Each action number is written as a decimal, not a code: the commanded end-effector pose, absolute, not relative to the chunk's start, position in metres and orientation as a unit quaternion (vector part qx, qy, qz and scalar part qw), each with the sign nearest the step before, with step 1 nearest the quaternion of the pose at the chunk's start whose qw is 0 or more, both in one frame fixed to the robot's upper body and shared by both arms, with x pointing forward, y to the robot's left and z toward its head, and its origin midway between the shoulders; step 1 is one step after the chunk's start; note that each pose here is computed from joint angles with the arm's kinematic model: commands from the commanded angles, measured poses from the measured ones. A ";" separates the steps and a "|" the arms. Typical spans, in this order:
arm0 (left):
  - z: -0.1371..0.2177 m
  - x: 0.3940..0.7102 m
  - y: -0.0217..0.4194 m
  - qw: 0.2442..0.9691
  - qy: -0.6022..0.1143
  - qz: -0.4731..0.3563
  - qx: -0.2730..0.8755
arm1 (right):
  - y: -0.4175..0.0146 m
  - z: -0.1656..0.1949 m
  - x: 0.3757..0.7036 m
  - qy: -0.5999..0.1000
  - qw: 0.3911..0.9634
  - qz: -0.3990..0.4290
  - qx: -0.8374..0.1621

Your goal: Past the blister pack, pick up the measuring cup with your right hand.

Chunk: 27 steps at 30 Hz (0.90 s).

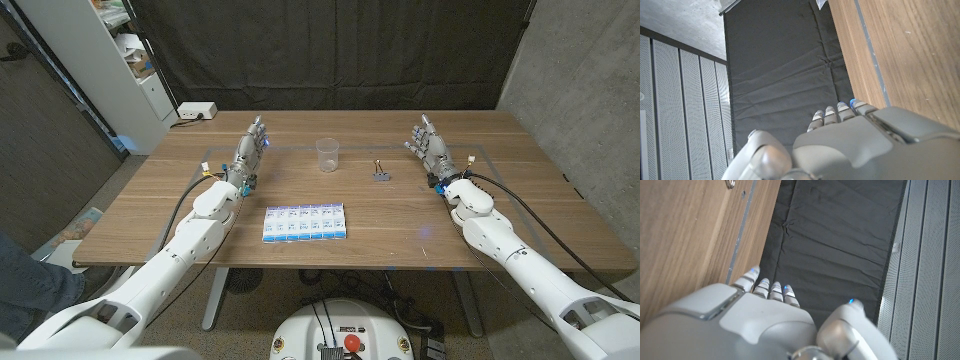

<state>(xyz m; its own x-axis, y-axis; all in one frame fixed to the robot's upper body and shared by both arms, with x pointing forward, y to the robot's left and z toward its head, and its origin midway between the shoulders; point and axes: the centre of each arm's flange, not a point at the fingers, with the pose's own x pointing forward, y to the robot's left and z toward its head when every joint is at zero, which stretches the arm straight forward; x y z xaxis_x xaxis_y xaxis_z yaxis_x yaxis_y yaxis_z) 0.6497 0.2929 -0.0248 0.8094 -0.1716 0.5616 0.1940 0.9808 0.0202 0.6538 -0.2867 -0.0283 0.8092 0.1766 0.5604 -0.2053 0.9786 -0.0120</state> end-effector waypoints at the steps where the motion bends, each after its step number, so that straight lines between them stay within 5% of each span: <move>1: -0.024 0.646 0.293 0.952 -0.291 -0.094 -0.014 | -0.284 -0.031 0.653 -0.292 0.951 0.099 0.026; 27: -0.027 0.647 0.294 0.953 -0.285 -0.098 -0.019 | -0.281 -0.029 0.643 -0.312 0.946 0.090 -0.012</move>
<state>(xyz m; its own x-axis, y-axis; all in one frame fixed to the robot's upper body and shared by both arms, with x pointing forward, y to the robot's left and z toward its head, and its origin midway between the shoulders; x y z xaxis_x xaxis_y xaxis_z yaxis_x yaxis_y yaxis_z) 0.6466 0.2918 -0.0273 0.8160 -0.1744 0.5511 0.1992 0.9798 0.0152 0.6476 -0.2844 -0.0291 0.8007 0.1718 0.5739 -0.1817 0.9825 -0.0406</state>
